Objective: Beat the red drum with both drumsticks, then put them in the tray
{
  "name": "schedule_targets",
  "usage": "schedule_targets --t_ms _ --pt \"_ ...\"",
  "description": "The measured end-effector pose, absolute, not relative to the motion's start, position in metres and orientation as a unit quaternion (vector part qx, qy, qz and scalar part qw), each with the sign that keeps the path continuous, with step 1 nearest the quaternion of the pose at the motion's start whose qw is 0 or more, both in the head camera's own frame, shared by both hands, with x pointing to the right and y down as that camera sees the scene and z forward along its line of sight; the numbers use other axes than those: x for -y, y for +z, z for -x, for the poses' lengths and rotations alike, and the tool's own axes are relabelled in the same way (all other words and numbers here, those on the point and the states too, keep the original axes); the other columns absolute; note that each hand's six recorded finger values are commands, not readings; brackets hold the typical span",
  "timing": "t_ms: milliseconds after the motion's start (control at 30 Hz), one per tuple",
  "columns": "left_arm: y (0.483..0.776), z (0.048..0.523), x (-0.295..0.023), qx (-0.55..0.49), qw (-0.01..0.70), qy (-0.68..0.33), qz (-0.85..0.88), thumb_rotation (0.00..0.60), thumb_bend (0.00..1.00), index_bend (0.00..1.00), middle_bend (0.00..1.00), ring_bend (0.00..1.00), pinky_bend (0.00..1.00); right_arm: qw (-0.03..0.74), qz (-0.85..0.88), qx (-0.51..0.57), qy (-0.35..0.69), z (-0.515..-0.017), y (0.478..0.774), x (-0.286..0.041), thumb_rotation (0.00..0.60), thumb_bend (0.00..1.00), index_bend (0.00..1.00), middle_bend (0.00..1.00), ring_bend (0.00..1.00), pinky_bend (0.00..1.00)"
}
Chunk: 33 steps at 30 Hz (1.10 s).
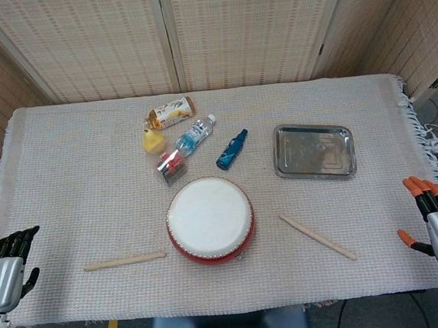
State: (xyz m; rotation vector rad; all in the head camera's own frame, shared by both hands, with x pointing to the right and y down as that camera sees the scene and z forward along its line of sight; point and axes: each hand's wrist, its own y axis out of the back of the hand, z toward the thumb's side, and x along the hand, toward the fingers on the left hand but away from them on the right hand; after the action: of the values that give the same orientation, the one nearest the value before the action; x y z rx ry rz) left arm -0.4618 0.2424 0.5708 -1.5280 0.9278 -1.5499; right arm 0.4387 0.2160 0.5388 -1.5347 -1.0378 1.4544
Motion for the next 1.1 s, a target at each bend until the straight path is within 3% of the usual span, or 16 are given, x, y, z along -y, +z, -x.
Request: schedule_targets --t_ms 533,900,1100 --pt "0.577 0.440 -0.224 -0.352 0.357 -0.574 0.647 0.600 0.30 0.31 0.23 0.19 0.17 0.403 0.606 0.406 0.552 -0.436 0.527 -0.213 0.600 0.19 0.11 0.09 0.04 0.16" --pt "0.613 0.390 -0.225 -0.291 0.345 -0.557 0.697 0.600 0.34 0.33 0.23 0.20 0.17 0.406 0.616 0.404 0.541 -0.432 0.523 -0.216 0.600 0.19 0.11 0.09 0.04 0.16" --pt "0.637 0.367 -0.229 -0.256 0.310 -0.563 0.722 0.600 0.34 0.31 0.18 0.14 0.14 0.402 0.616 0.408 0.542 -0.436 0.521 -0.217 0.600 0.19 0.11 0.09 0.04 0.16"
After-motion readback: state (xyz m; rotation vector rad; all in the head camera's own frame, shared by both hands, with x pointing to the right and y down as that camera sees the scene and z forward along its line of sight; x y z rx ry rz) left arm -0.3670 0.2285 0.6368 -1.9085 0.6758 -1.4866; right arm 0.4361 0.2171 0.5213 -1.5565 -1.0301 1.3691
